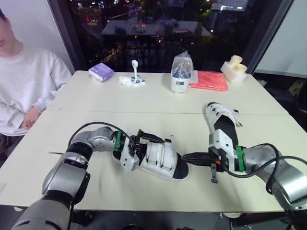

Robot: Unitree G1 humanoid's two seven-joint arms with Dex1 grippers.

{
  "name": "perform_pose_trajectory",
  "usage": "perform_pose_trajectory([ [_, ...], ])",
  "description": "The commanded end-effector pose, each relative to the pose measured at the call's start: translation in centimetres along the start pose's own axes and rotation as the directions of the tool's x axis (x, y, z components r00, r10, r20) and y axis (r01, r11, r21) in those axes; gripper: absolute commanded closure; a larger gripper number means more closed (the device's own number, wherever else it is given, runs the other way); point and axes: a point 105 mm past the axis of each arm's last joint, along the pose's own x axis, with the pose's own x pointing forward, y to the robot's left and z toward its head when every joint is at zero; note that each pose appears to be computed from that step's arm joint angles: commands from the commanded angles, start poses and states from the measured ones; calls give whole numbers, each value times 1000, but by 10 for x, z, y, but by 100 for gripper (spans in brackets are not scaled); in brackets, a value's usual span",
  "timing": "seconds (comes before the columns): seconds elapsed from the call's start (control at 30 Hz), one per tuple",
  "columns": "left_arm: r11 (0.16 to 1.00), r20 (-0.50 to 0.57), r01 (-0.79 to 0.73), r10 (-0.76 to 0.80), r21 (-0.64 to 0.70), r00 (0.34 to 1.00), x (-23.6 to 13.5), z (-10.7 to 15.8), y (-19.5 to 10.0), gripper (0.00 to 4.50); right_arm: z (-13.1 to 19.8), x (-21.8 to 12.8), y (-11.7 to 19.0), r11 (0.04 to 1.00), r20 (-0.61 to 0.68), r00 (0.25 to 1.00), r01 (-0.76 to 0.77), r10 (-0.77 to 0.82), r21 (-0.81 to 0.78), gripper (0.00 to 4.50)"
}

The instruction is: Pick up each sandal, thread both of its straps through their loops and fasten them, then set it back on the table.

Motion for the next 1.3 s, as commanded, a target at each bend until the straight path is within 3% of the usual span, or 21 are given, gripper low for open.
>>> perform_pose_trajectory([
  [0.03, 978, 17, -11, 8, 208, 1000, 9, -8, -1, 2, 11, -6, 0, 998, 18, 1000, 25, -24, -50, 450],
  [0.13, 934, 105, -43, 6, 353, 994, 11, -9, -11, 91, 11, -6, -1, 998, 17, 999, 35, -34, -49, 450],
  [0.27, 900, 212, -103, 12, 424, 977, 9, -6, -12, 289, 10, -5, -1, 998, 11, 999, 44, -44, -54, 450],
  [0.37, 892, 231, -143, 45, 428, 972, 8, -8, -8, 442, 8, -4, -1, 997, 10, 999, 49, -48, -54, 450],
  [0.4, 894, 226, -151, 58, 422, 972, 8, -8, -7, 447, 8, -4, -1, 997, 11, 999, 49, -49, -54, 450],
  [0.57, 926, 119, -124, 87, 356, 989, 6, -18, -4, 447, 8, -1, -2, 997, 13, 999, 50, -49, -59, 450],
  [0.8, 975, -216, -52, 99, 215, 971, -2, -52, 0, 137, 8, 3, -3, 997, 17, 999, 45, -44, -64, 450],
  [0.9, 973, -376, -95, 169, 208, 911, -9, -74, 18, 5, 7, 4, -3, 996, 17, 999, 46, -45, -70, 450],
  [0.97, 971, -405, -128, 201, 200, 892, -10, -79, 30, 5, 6, 4, -4, 996, 17, 999, 46, -45, -73, 450],
  [1.03, 968, -366, -125, 199, 217, 909, -7, -74, 34, 5, 6, 5, -4, 996, 17, 999, 44, -43, -75, 450],
  [1.13, 966, -293, -60, 135, 251, 946, -2, -64, 23, 5, 6, 6, -5, 996, 18, 999, 40, -39, -79, 450],
  [1.3, 940, -270, -31, 129, 339, 954, 0, -62, 10, 5, 6, 8, -6, 996, 20, 999, 41, -39, -83, 450],
])
